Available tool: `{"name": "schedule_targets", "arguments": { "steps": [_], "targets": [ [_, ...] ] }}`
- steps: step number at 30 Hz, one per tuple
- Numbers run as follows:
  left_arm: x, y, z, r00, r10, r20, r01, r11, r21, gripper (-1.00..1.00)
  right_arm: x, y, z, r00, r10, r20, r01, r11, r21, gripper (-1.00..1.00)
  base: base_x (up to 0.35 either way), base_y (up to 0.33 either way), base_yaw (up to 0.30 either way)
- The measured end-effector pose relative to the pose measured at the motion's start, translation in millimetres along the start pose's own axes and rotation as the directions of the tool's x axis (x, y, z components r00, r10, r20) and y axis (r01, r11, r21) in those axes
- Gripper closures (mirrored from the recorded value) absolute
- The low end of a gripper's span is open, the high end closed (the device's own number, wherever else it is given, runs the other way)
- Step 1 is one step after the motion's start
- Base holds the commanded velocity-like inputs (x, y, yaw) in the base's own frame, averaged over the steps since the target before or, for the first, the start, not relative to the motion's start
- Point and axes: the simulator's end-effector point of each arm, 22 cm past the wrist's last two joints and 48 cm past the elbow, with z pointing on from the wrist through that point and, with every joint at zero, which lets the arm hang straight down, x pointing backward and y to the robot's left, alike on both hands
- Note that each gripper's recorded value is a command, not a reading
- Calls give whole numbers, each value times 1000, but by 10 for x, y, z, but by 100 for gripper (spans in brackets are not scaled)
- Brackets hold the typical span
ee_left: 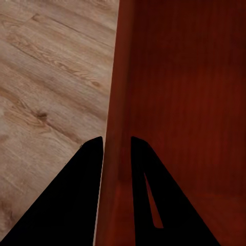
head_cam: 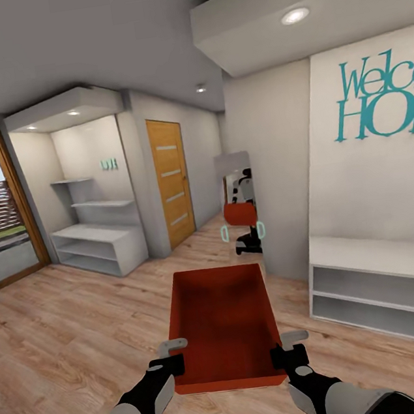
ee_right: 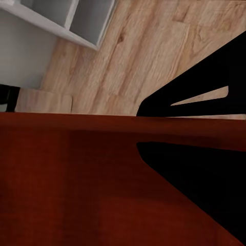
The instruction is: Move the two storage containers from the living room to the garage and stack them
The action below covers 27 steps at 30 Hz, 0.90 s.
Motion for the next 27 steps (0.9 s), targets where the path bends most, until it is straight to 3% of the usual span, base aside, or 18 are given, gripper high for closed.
{"name": "schedule_targets", "arguments": {
  "steps": [7,27],
  "targets": [
    [0,1,0,1000,0,0,0,1000,0,100,-1,1,0,1000,0,0,0,1000,0,100,323,0,37],
    [2,2,0,1000,0,0,0,1000,0,100,0,2,0,1000,0,0,0,1000,0,100,324,0,259]
  ]
}}
